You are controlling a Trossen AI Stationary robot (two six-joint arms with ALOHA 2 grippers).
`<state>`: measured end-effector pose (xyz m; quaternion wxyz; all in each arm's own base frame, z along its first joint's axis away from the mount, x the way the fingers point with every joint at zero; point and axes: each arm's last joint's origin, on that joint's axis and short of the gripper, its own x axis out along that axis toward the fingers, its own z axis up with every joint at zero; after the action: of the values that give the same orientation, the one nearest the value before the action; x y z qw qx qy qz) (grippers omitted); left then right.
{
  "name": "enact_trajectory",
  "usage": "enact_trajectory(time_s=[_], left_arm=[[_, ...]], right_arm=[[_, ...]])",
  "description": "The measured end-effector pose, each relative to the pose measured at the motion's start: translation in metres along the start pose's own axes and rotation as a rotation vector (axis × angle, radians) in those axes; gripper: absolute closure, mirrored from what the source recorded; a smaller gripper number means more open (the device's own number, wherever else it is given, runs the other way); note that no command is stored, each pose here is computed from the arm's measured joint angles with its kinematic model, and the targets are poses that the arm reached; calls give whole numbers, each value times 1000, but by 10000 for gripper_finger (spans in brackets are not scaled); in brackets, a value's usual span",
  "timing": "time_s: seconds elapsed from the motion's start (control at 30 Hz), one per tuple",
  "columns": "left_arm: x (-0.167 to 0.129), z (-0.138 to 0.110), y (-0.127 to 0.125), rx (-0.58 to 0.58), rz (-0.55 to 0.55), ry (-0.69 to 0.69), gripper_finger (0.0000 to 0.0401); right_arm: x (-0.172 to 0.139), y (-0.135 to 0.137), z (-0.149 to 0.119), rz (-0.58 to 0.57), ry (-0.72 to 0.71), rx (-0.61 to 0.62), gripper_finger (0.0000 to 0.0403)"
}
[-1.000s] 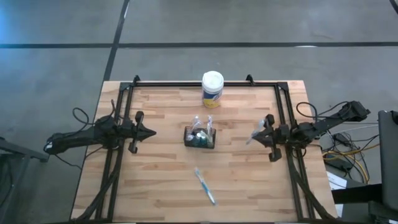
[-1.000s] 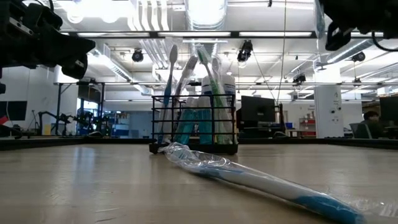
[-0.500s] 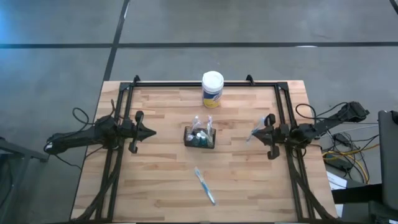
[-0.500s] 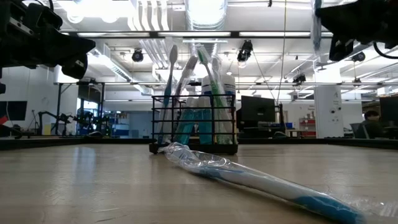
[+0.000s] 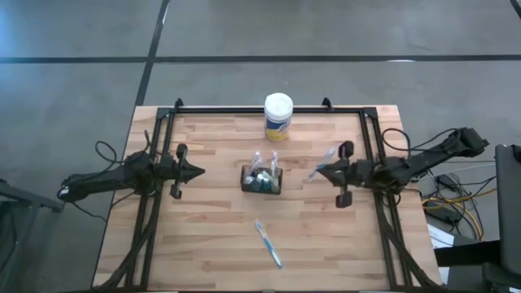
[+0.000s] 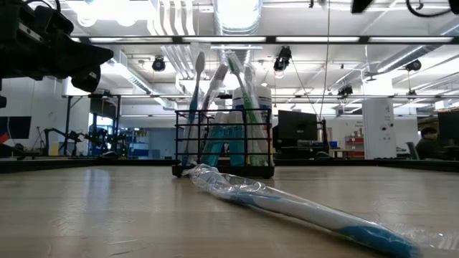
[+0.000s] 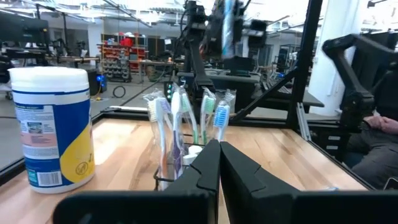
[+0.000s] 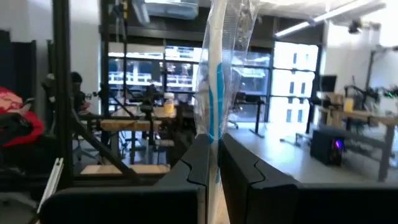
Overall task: Pick & Place toothbrushing station
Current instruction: Put the right blue toothbrush into the wire organizer
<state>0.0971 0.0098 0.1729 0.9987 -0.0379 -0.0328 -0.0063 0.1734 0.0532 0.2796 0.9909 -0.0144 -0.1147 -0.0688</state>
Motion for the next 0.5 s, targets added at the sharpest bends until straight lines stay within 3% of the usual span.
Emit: enact_trajectory(time_s=[0.3,0.5], left_arm=[[0,0,0,-3,1,0,389],[0,0,0,-3,1,0,389]], right_arm=[[68,12,-1,69,56,-71,390],[86,7,-37,36,107,-56,390]])
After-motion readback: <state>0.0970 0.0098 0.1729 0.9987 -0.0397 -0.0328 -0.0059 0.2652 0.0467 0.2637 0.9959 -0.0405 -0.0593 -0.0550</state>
